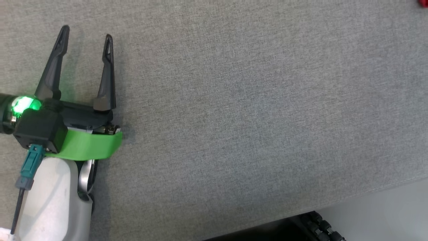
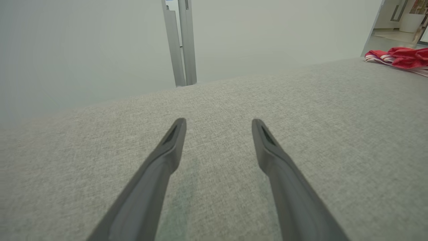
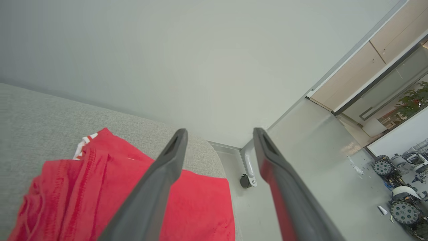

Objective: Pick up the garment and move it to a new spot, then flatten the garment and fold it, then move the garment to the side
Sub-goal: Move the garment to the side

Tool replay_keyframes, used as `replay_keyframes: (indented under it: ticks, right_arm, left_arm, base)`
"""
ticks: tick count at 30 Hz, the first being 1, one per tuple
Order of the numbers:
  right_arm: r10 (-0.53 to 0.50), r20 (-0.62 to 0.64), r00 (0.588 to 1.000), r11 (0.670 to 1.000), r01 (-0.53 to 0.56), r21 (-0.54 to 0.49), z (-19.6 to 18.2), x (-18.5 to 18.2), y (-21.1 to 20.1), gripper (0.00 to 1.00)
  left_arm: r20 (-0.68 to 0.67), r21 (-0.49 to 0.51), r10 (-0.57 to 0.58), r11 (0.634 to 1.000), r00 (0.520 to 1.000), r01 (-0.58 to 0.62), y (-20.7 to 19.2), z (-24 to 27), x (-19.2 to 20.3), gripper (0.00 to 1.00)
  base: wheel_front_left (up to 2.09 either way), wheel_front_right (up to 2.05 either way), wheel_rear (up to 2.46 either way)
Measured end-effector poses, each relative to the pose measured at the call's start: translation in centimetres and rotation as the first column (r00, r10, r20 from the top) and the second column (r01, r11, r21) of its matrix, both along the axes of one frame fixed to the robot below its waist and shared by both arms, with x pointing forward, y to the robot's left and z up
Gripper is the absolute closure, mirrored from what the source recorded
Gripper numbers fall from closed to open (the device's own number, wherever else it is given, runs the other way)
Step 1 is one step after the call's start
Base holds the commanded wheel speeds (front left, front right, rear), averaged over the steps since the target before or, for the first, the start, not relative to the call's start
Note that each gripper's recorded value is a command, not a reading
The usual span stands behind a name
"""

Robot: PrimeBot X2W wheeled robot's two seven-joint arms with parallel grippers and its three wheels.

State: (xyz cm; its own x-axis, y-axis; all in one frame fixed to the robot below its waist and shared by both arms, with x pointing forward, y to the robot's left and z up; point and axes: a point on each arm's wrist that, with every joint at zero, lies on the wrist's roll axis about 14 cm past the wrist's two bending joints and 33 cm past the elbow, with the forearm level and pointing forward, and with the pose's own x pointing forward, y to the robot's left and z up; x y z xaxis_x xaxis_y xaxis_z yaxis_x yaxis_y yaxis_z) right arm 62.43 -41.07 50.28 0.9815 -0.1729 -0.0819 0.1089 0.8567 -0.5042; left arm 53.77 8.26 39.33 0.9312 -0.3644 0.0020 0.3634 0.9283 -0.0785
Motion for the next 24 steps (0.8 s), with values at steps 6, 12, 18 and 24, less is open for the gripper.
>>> replay_keyframes:
  ticks: [6,12,18,24]
  right_arm:
    - [0.087,0.076,0.993,0.996,-0.089,0.030,2.1,0.0,3.8,0.00]
    - [0.188,0.173,0.967,0.973,-0.207,0.098,4.4,-1.7,8.9,0.00]
    - [0.277,0.227,0.934,0.936,-0.316,0.154,5.4,-4.7,13.8,0.00]
    - [0.339,0.274,0.900,0.893,-0.400,0.209,6.3,-8.0,18.0,0.00]
  left_arm:
    - [-0.015,0.009,0.055,0.998,0.998,-0.054,1.6,0.8,-1.4,0.00]
    - [-0.001,0.012,0.113,0.994,0.994,-0.113,3.4,3.0,-3.2,0.00]
    - [0.012,0.008,0.176,0.984,0.984,-0.176,5.4,5.3,-5.6,0.00]
    - [0.060,-0.009,0.233,0.972,0.971,-0.233,7.0,8.4,-7.8,0.00]
  base:
    - [0.00,0.00,0.00]
    - [0.00,0.00,0.00]
    - [0.00,0.00,0.00]
    - [0.00,0.00,0.00]
